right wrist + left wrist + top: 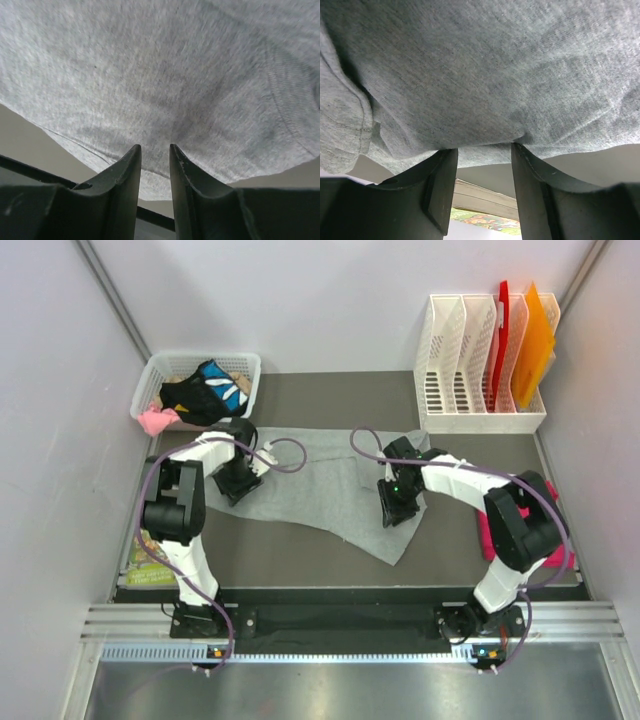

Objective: Fold and stack the t-shirts
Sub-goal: Flatten out the tshirt

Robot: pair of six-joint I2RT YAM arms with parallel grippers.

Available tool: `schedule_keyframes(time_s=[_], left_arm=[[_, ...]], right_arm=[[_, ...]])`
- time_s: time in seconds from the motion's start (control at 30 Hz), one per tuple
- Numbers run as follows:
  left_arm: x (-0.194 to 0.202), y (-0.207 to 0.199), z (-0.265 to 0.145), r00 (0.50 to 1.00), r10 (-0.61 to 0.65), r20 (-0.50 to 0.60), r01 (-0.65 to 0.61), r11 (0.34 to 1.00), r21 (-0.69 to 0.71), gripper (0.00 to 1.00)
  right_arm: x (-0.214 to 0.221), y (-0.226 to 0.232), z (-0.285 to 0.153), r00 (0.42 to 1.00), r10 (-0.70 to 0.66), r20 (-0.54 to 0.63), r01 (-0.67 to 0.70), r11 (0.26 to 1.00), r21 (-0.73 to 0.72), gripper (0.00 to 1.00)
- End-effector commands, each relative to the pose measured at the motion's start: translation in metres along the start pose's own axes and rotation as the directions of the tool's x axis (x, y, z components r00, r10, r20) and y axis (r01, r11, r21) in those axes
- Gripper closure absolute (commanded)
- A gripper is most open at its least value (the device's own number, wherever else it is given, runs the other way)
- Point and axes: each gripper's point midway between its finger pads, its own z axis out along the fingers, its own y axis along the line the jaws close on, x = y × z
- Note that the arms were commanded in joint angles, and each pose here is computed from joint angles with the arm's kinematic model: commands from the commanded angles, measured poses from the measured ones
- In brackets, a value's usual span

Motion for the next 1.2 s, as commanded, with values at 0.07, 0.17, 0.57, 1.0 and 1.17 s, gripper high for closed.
schedule_keyframes(time_s=[0.07, 0.17, 0.57, 1.0, 1.17], left_arm=[[0.011, -0.01, -0.008, 1.0, 0.012, -0.019, -0.011, 0.999, 0.042, 0.48], [0.021, -0.018, -0.019, 0.999, 0.038, -0.039, -0.035, 0.997, 0.072, 0.48], [0.073, -0.063, -0.061, 0.971, 0.147, -0.188, -0.088, 0.952, 0.292, 0.51], [0.006, 0.014, -0.059, 0.998, -0.002, 0.058, 0.008, 0.996, -0.093, 0.54], [-0.003, 0.032, -0.023, 0.999, -0.041, 0.019, 0.043, 0.988, -0.15, 0.55]], right_arm=[[0.033, -0.002, 0.017, 0.997, -0.019, -0.076, 0.017, 0.999, -0.028, 0.71], [0.052, -0.007, 0.025, 0.994, -0.01, -0.112, 0.007, 1.0, -0.031, 0.73], [0.097, -0.015, 0.003, 0.986, 0.005, -0.165, -0.005, 1.0, 0.0, 0.77], [0.091, -0.005, -0.048, 0.986, 0.058, -0.159, -0.056, 0.998, 0.02, 0.8], [0.046, 0.015, -0.067, 0.997, 0.055, -0.049, -0.056, 0.998, -0.033, 0.8]])
